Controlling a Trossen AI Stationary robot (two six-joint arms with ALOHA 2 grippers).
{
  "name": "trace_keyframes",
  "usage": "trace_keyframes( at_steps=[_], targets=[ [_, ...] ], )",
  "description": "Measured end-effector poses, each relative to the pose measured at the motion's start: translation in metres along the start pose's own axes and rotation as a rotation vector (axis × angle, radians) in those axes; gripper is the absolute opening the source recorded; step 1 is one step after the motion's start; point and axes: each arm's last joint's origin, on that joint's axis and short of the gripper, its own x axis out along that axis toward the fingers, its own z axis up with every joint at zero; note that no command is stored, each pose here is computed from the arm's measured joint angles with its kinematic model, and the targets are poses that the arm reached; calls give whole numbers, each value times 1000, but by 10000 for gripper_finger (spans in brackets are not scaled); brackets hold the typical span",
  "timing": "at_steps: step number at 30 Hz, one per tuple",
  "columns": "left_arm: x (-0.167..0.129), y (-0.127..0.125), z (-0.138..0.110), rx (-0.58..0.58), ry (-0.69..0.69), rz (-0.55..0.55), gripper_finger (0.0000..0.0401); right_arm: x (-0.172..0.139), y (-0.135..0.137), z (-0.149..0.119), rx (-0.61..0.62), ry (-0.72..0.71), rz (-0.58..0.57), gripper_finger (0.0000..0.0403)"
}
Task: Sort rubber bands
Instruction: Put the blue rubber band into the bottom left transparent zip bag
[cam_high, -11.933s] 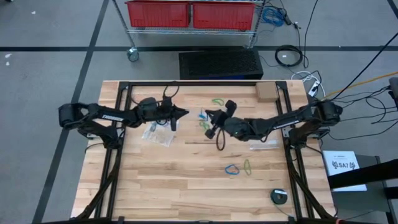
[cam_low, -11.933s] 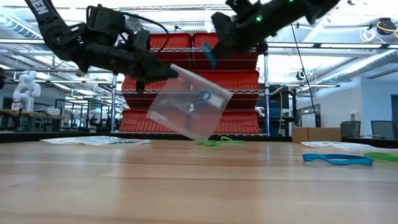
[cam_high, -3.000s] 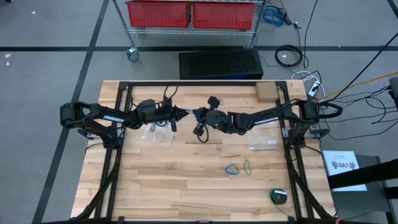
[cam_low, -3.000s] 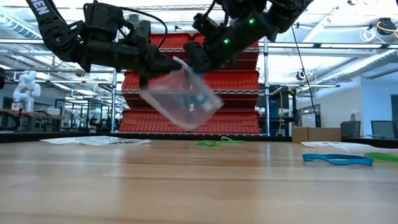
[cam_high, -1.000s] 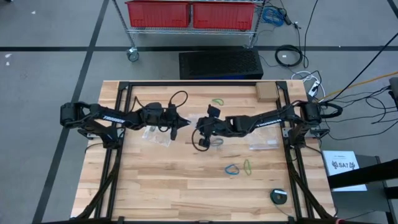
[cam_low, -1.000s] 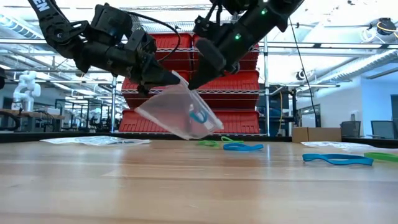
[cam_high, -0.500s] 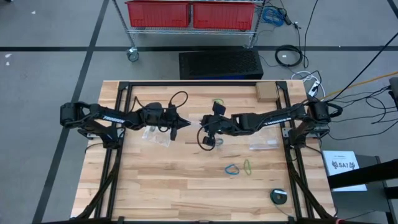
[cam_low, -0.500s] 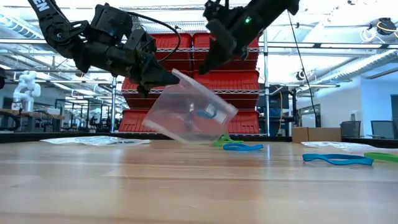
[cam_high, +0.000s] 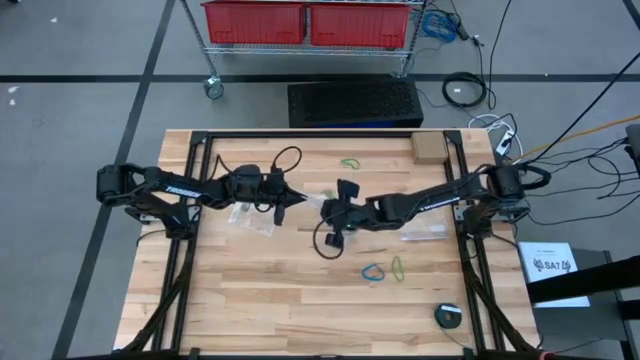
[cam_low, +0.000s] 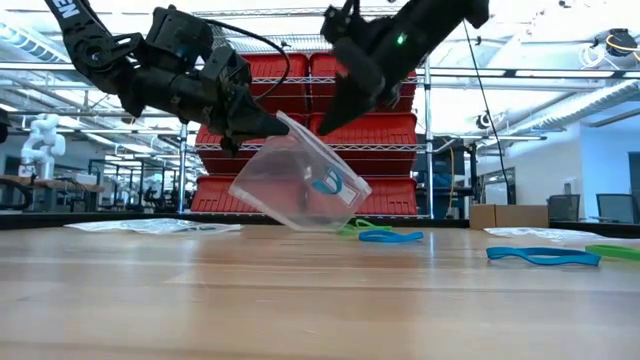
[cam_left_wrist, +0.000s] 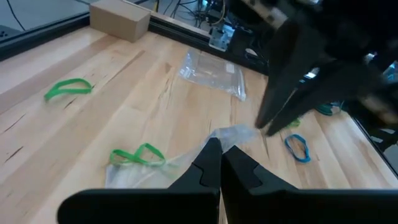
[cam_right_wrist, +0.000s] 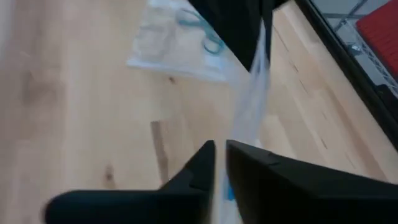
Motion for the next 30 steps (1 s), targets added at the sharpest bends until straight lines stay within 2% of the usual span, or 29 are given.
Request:
trace_keyframes(
  at_steps=[3, 10, 19, 22, 25, 30],
  targets=[
    [0, 0, 0, 0, 0, 0, 2, 10, 0, -4, -18, 11, -39, 6],
    [0, -1, 0, 1, 0, -1, 2, 17, -9, -4, -4, 10, -89, 1],
    [0, -2, 0, 3, 4, -29, 2, 35, -14, -3, 19, -25, 5, 1],
    [1, -4, 0, 7, 0, -42, 2, 46, -15, -12, 6, 25, -25, 0],
    [1, -8, -1, 11, 3, -60, 2, 44, -19, -13, -5, 38, -133, 0],
    [2, -11, -1, 16, 5, -87, 2, 32, -24, 2, 10, -48, -119, 0]
  ],
)
